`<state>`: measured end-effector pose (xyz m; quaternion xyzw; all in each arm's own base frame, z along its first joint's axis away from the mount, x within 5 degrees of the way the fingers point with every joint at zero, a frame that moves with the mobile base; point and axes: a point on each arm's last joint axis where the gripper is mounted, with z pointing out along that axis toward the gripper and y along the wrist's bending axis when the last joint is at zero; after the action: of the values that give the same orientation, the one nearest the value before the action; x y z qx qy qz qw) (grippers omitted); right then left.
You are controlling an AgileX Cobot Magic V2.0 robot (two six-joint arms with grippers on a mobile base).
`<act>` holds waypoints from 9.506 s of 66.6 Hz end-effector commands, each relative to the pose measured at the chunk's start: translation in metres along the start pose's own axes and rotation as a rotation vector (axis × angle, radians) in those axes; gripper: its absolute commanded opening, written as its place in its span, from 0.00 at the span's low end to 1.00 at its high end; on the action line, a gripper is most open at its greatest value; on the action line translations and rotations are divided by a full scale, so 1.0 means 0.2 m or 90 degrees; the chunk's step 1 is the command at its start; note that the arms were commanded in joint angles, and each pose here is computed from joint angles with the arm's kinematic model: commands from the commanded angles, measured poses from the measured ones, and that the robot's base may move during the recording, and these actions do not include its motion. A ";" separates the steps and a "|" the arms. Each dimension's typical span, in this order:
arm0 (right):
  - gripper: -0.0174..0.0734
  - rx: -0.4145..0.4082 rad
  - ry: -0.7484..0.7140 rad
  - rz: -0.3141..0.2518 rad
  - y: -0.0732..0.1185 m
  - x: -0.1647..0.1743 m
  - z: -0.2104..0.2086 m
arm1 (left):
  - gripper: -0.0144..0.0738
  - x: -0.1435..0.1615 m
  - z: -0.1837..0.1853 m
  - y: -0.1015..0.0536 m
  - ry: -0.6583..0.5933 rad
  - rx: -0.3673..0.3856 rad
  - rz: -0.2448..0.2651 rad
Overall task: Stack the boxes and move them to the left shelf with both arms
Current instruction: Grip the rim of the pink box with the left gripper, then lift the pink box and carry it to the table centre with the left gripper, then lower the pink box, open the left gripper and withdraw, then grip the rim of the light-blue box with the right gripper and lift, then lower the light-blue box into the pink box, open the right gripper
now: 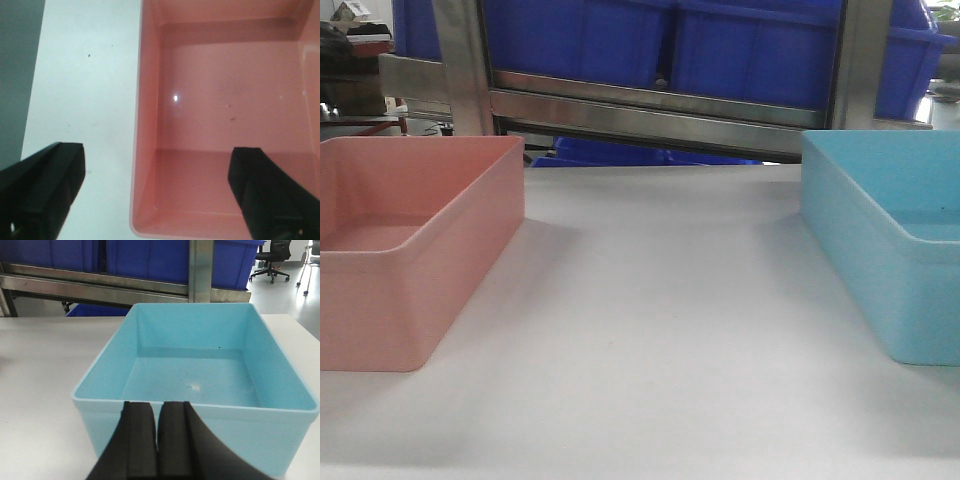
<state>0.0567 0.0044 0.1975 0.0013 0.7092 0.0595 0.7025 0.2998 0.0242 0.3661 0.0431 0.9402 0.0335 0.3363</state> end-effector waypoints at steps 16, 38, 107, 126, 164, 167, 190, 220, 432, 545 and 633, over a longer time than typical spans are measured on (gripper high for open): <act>0.25 -0.011 -0.080 -0.018 0.01 -0.07 -0.02 | 0.79 -0.12 0.35 0.20 0.006 0.111 -0.020; 0.25 -0.011 -0.080 -0.018 0.01 -0.07 -0.02 | 0.76 -0.01 0.77 0.23 0.112 0.124 -0.025; 0.25 -0.012 -0.086 -0.018 0.01 -0.08 -0.02 | 0.16 -0.08 0.56 0.14 0.094 0.099 -0.131; 0.25 -0.012 -0.086 -0.018 0.01 -0.08 -0.02 | 0.16 -0.15 0.22 -0.07 0.064 0.133 -0.229; 0.25 -0.012 -0.084 -0.018 0.01 -0.08 -0.02 | 0.16 0.03 0.36 -0.75 0.096 0.220 -0.244; 0.25 -0.012 -0.084 -0.018 0.01 -0.08 -0.02 | 0.16 0.05 0.38 -0.79 0.108 0.222 -0.228; 0.25 -0.012 -0.084 -0.018 0.01 -0.08 -0.02 | 0.16 0.13 0.60 -1.01 0.152 0.228 -0.212; 0.25 -0.012 -0.084 -0.018 0.01 -0.08 -0.02 | 0.17 0.21 0.75 -1.05 0.203 0.208 -0.222; 0.87 0.218 0.552 -0.025 -0.47 -0.97 1.00 | 0.15 1.04 -0.32 -0.43 -0.456 0.238 0.044; 0.25 0.157 0.415 0.006 -0.60 -0.93 1.32 | 0.15 1.03 -0.33 -0.43 -0.467 0.240 0.043; 0.25 -0.046 0.361 0.270 0.70 -0.98 1.31 | 0.15 1.03 -0.33 -0.43 -0.481 0.243 0.041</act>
<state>0.3082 0.1364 0.3751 0.1184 0.9029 0.1664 0.3783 0.0927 -0.0405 0.2624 0.1461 0.7760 -0.1361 0.5982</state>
